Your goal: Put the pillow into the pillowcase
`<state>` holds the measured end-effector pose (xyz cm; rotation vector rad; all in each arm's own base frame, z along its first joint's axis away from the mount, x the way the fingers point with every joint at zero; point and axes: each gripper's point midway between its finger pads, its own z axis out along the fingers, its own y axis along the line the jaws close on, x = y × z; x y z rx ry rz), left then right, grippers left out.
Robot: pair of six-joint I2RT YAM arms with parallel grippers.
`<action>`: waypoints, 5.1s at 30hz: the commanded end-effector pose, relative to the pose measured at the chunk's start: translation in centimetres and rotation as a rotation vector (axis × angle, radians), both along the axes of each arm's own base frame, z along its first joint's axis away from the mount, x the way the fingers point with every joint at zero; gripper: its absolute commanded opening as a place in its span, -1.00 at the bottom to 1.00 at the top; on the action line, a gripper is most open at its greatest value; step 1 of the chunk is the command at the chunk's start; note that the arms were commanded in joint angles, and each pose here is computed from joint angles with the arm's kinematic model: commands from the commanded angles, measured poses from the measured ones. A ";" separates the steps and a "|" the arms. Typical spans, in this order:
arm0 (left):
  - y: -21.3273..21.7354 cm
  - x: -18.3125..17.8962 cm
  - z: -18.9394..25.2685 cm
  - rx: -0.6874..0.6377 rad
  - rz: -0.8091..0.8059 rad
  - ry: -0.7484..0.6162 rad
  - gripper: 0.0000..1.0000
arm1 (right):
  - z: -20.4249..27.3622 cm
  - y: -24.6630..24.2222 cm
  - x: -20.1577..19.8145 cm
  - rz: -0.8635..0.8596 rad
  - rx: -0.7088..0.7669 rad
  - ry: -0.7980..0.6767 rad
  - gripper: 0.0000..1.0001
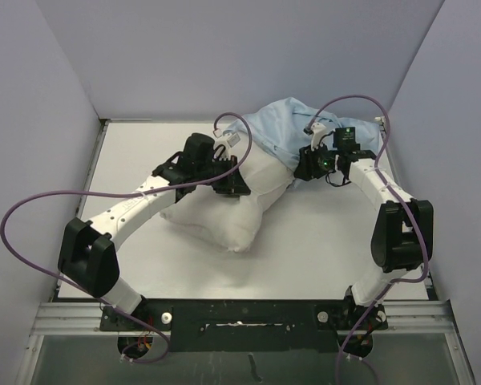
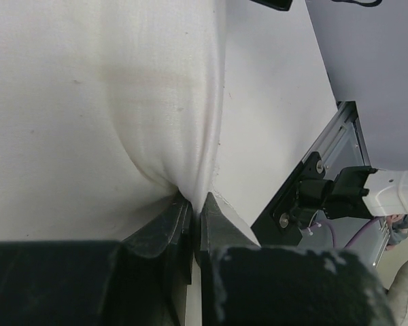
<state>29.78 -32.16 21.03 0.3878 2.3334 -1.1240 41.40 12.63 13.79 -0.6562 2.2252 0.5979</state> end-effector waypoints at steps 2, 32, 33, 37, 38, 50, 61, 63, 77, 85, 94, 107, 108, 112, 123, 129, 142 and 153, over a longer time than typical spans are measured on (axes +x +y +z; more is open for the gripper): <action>-0.2 -0.1 7.9 -0.195 -0.025 -0.167 -1.00 | 2.8 0.9 1.2 0.034 0.021 -0.093 -0.55; 4.3 6.1 3.1 -0.437 0.216 0.067 -1.00 | 17.3 7.7 -8.6 0.651 0.361 -0.228 0.23; 4.3 6.2 3.1 -0.441 0.219 0.068 -1.00 | 17.7 7.2 -9.2 0.659 0.376 -0.238 0.28; 4.6 6.6 3.1 -0.453 0.234 0.074 -1.00 | 17.9 5.5 -10.9 0.659 0.384 -0.266 0.34; 4.6 6.7 3.0 -0.456 0.238 0.077 -1.00 | 17.3 5.1 -11.1 0.649 0.370 -0.262 0.34; 4.8 6.8 2.7 -0.486 0.253 0.108 -1.00 | 4.8 0.7 -6.5 0.233 0.091 -0.065 0.34; 4.9 6.4 3.1 -0.489 0.251 0.104 -1.00 | 3.9 0.6 -2.7 0.148 0.010 -0.123 0.27; 4.9 6.5 3.2 -0.490 0.250 0.104 -1.00 | 4.6 1.1 -2.2 0.152 0.020 -0.134 0.22; 5.4 7.6 3.3 -0.470 0.253 0.095 -1.00 | 13.3 4.8 -5.0 0.394 0.145 -0.236 -0.89; 5.1 8.2 2.7 -0.480 0.254 0.122 -1.00 | 20.7 11.6 -12.1 0.747 0.343 -0.274 -1.00; 5.5 7.8 1.9 -0.466 0.290 0.134 -1.00 | 13.5 9.4 -5.8 0.453 0.186 -0.158 -0.50; 13.0 9.3 5.1 -0.273 0.429 -0.041 -0.42 | 17.1 -0.4 -7.3 0.437 0.188 -0.323 0.59; 13.3 9.2 5.2 -0.261 0.429 -0.048 -0.40 | 16.4 -1.8 -6.4 0.379 0.165 -0.310 0.61; 14.4 8.7 5.5 -0.212 0.425 -0.072 -0.30 | 13.5 -8.2 -3.3 0.162 0.116 -0.229 0.66; 17.0 7.6 9.0 -0.131 0.425 -0.186 -0.11 | 9.3 -13.2 2.8 -0.023 0.178 -0.160 0.65; 14.3 4.5 12.7 -0.102 0.326 -0.352 0.08 | 7.8 -7.1 1.3 0.079 0.205 -0.074 0.56; 1.7 -4.5 8.2 0.660 0.107 -0.670 0.75 | 6.5 -4.3 0.4 0.100 0.207 -0.050 0.56; -1.6 -4.0 -1.7 1.009 0.063 -0.492 0.83 | 5.8 -4.5 0.1 0.098 0.207 -0.041 0.57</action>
